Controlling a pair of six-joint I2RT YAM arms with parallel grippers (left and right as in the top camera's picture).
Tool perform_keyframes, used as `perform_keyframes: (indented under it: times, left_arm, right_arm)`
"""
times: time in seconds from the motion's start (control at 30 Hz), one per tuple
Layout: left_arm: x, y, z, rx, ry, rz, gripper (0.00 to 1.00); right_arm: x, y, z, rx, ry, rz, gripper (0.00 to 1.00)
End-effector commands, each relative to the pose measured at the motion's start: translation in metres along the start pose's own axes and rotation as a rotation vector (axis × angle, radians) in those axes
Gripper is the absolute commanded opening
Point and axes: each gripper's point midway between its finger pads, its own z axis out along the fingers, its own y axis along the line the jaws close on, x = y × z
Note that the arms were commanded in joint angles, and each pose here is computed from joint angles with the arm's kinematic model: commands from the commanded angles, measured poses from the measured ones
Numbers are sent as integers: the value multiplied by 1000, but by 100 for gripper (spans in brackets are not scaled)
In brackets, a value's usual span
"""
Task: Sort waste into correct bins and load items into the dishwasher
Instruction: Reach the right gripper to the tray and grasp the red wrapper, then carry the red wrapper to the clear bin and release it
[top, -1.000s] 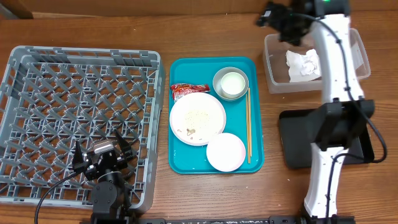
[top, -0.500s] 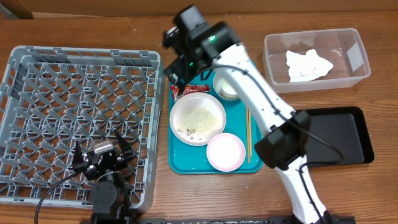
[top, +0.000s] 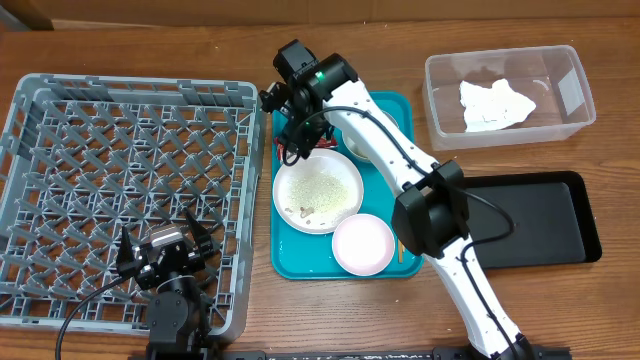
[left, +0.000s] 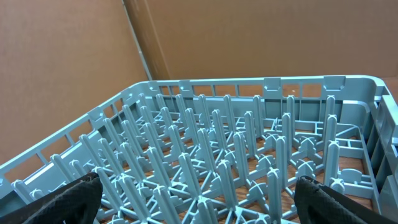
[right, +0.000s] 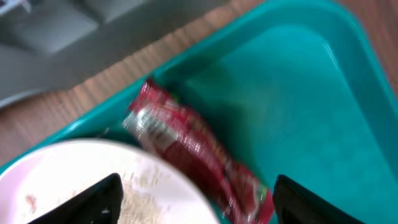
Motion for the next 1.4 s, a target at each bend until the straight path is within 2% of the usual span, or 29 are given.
perform_keyframes:
  times: [0.0, 0.2, 0.5, 0.7, 0.83, 0.9, 1.13, 1.27, 1.37]
  left_arm:
    - [1, 1, 0, -7, -1, 14, 100]
    - [1, 1, 0, -7, -1, 14, 100]
    - [1, 1, 0, -8, 0, 14, 100]
    - [1, 1, 0, -7, -1, 14, 100]
    - [1, 1, 0, -7, -1, 14, 100]
    - [1, 1, 0, -7, -1, 14, 100]
    - [1, 1, 0, -7, -1, 14, 100]
    - [1, 1, 0, -8, 0, 14, 100]
    - [1, 1, 0, -7, -1, 14, 100]
  right_arm:
    - [-6, 1, 10, -13, -21, -33, 74]
    - [-1, 1, 25, -26, 0, -25, 63]
    - [0, -2, 39, -35, -3, -10, 56]
    - [-2, -5, 42, -30, -12, 38, 28]
    - [-2, -7, 42, -22, -13, 43, 16]
    - [-1, -13, 42, 14, -4, 74, 4]
    - [-11, -44, 19, 173, -39, 210, 4]
    - [-31, -72, -21, 244, -161, 338, 4]
    - [-43, -103, -70, 287, -298, 479, 4]
